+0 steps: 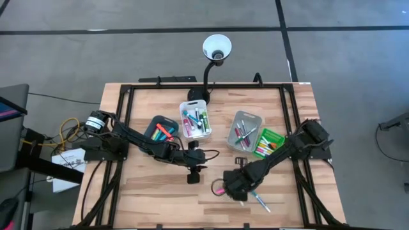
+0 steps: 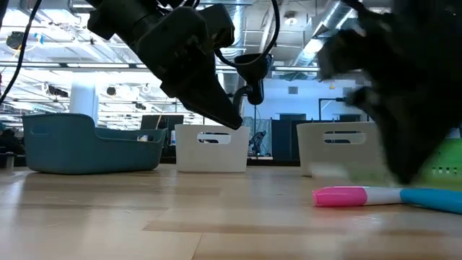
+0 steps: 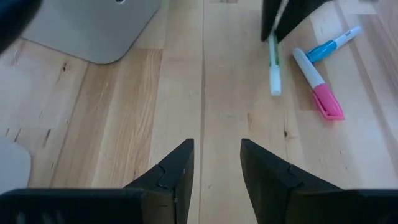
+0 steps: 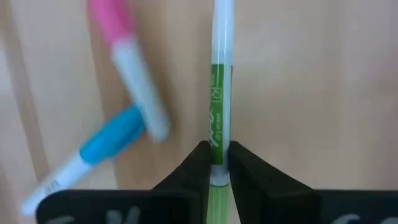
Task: Pick & Place Markers
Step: Put the light green mini dry erase marker into the gray bin
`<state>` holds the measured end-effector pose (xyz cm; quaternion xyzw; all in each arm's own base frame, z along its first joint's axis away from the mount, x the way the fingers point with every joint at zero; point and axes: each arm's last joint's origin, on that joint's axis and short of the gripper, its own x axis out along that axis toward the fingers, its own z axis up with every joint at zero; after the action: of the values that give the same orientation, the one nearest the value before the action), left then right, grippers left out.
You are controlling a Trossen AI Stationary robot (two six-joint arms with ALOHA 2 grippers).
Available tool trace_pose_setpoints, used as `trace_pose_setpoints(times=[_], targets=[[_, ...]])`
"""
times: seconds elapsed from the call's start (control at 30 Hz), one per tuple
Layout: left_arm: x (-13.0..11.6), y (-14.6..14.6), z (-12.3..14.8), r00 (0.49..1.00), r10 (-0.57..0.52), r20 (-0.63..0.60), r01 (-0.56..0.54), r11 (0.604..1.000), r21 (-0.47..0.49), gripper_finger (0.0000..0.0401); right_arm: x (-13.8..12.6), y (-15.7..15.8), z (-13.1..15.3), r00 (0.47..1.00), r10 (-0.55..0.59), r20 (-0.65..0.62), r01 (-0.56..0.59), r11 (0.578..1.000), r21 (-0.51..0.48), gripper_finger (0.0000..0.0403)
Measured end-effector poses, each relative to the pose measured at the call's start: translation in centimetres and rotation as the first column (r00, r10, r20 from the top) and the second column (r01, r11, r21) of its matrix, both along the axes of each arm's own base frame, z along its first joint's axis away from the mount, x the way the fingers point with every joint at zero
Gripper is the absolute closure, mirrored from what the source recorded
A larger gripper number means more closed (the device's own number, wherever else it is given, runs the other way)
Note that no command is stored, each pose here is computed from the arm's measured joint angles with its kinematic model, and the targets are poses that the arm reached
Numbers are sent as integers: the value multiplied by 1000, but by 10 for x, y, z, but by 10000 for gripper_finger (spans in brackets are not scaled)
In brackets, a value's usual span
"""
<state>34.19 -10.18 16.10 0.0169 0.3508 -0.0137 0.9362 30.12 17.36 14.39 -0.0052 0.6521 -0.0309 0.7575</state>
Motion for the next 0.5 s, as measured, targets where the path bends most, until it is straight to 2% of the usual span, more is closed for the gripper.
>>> trace_pose_setpoints(times=[0.1,0.2,0.27,0.5], targets=[[0,0,0,1000,0,1,0,1000,0,274,2,-4,26,996,5,89,-4,1000,-9,365],[0,0,0,1000,0,2,0,1000,-1,274,-2,-12,43,994,-7,105,10,999,-32,387],[0,0,0,1000,0,3,0,1000,-1,274,-8,-17,59,991,-13,134,21,998,-62,387],[0,0,1,1000,-1,7,1,1000,-2,274,-25,-56,103,967,-74,243,144,948,-283,365]])
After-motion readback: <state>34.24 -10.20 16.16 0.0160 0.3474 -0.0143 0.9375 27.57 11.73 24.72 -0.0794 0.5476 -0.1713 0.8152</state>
